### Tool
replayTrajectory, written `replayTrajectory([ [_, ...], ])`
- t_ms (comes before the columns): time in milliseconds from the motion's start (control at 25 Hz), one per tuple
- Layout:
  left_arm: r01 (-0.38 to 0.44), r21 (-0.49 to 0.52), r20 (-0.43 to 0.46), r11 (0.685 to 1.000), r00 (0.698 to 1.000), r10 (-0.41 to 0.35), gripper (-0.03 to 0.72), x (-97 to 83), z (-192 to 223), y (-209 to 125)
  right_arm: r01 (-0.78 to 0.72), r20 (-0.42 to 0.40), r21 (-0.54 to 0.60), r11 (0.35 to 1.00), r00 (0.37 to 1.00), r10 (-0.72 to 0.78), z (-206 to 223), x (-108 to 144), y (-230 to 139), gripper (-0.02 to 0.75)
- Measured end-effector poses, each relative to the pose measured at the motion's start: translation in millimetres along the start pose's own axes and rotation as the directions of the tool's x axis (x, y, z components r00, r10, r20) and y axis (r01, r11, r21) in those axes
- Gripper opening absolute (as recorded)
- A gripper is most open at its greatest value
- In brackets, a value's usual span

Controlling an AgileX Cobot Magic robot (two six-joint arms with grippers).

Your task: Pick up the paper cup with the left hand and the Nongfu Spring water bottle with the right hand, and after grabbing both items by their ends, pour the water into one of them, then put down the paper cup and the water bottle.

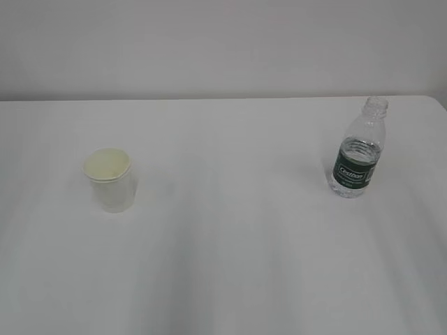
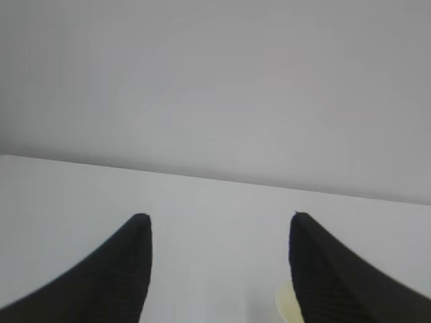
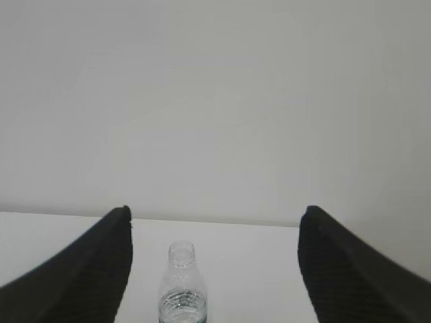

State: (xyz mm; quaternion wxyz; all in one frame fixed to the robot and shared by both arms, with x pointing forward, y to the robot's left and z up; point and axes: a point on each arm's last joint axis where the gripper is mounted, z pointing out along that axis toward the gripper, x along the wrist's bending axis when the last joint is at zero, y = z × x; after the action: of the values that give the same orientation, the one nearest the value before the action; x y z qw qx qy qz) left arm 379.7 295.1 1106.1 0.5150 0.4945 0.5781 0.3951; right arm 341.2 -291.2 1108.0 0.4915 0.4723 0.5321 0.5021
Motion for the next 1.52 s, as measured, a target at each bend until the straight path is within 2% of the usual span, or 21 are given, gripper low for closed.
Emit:
replayTrajectory([
  [160, -0.002, -0.04, 0.0, 0.999, 1.0, 0.002, 0.461, 0.1, 13.4, 2.3, -0.001, -0.004, 0.025, 1.0, 1.0, 0.002, 9.4, 0.5, -3.3, 0.586],
  [360, -0.053, -0.119, 0.068, 0.992, 0.996, 0.061, 0.461, -11.5, 20.9, 6.9, -0.003, -0.009, 0.029, 1.0, 1.0, 0.003, 20.2, 1.2, -4.9, 0.586],
  [600, -0.083, -0.104, 0.108, 0.991, 0.99, 0.094, 0.461, -19.5, 41.2, -3.5, 0.01, -0.019, 0.028, 1.0, 1.0, -0.01, 36.7, 2.4, -7.9, 0.586],
  [1160, -0.076, -0.195, 0.105, 0.978, 0.99, 0.098, 0.461, -11.3, 46.1, -40.1, 0.014, -0.036, 0.064, 0.998, 0.999, -0.011, 66.2, 4.9, -21.9, 0.585],
  [1520, -0.081, -0.193, 0.094, 0.978, 0.99, 0.1, 0.461, -6.9, 55.3, -59.8, 0.009, -0.056, 0.048, 0.999, 0.998, -0.006, 61.3, 8.5, -55.8, 0.586],
])
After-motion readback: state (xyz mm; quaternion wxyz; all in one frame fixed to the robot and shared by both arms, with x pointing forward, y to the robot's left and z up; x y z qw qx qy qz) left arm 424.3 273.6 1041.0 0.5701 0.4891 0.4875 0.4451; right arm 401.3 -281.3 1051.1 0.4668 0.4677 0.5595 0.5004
